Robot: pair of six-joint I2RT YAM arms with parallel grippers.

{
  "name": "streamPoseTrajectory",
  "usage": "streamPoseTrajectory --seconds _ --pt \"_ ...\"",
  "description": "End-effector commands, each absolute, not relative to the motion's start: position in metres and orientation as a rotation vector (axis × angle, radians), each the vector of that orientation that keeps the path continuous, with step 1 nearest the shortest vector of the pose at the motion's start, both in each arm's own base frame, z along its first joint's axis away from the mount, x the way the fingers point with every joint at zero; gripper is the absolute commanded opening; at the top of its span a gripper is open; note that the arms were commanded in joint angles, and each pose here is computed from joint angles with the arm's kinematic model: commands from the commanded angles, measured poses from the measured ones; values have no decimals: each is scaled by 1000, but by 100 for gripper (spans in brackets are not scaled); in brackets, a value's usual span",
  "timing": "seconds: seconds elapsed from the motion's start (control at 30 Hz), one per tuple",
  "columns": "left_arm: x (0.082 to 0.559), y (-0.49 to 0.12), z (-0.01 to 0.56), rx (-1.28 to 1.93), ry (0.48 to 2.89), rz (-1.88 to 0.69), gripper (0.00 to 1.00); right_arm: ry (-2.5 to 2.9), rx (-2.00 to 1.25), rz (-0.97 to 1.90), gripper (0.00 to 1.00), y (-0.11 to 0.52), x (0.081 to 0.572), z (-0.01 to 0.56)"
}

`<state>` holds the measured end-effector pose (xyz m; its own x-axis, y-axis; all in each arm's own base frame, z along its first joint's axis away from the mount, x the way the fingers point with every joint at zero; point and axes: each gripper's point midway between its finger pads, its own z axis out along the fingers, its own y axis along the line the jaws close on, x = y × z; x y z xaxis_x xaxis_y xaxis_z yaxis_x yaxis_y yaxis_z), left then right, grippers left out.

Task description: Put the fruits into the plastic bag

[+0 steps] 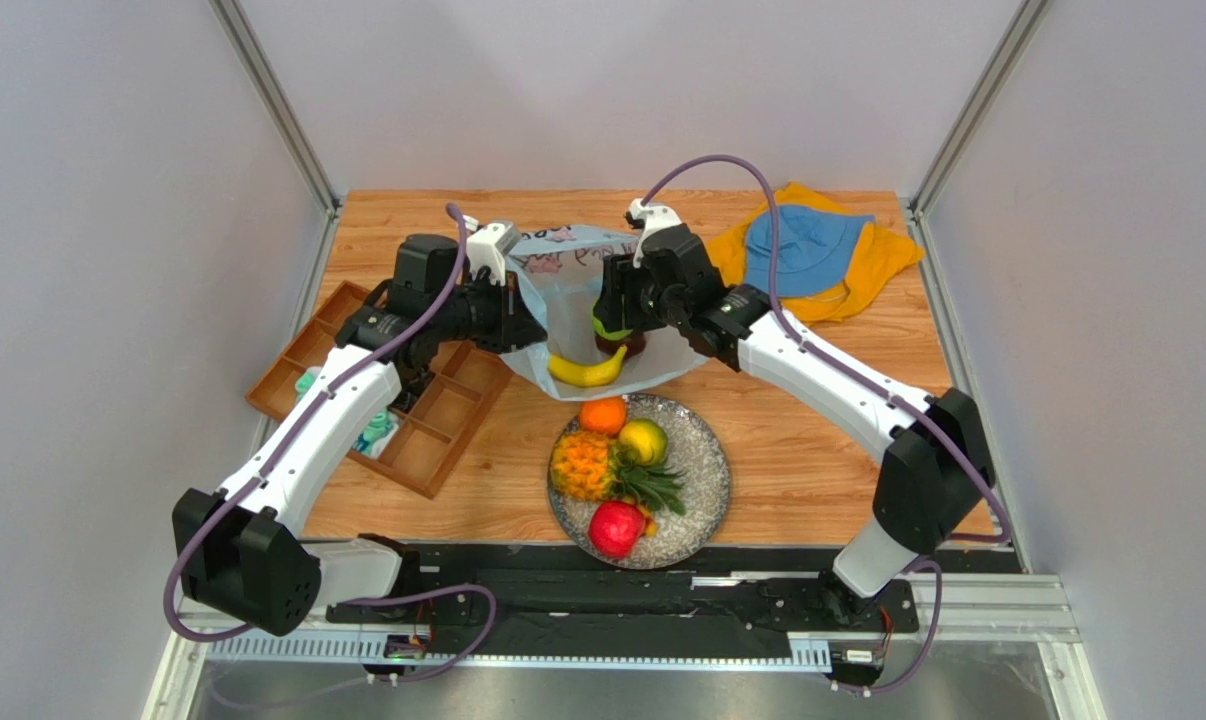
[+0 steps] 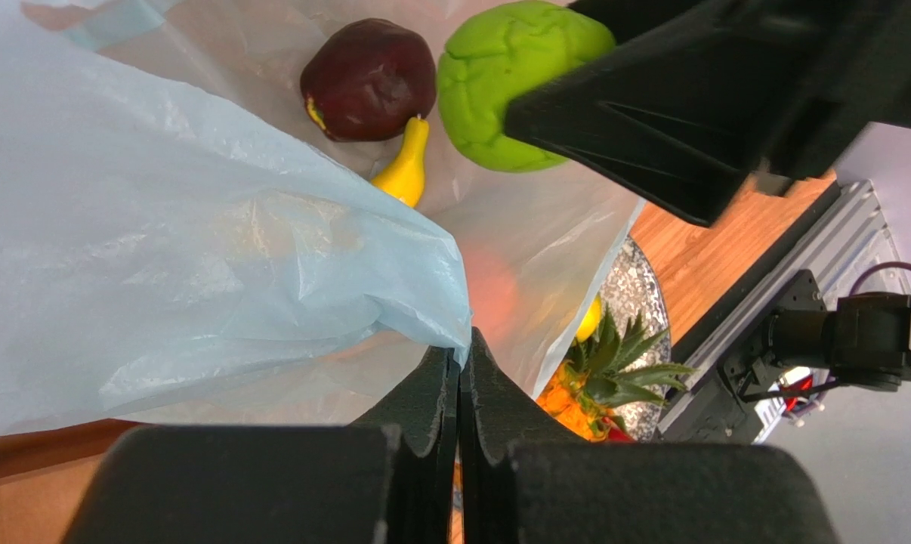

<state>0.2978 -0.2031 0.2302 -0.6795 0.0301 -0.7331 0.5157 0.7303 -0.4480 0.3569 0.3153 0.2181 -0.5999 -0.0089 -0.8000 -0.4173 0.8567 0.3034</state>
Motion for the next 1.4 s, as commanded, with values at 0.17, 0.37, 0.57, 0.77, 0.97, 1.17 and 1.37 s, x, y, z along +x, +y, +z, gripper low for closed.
streamPoseTrajectory --seconds 0.17,0.37,0.57,0.77,0.97,1.17,1.37 --pt "301 -204 247 425 2142 -853 0 2211 -326 515 27 342 391 186" --pt "301 -203 247 425 2142 -845 0 2296 -344 488 28 350 392 151" --pt "301 -204 246 428 2142 -852 0 2327 -353 473 31 351 392 138" --pt "301 -204 247 429 2142 -853 0 2341 -363 469 65 350 390 136" --pt "300 -204 247 429 2142 -857 0 2339 -370 478 75 351 389 137" --pt "300 -204 248 433 2137 -858 0 2327 -371 503 74 354 388 142" --pt "299 -204 248 433 2138 -860 0 2281 -394 562 69 357 383 156"
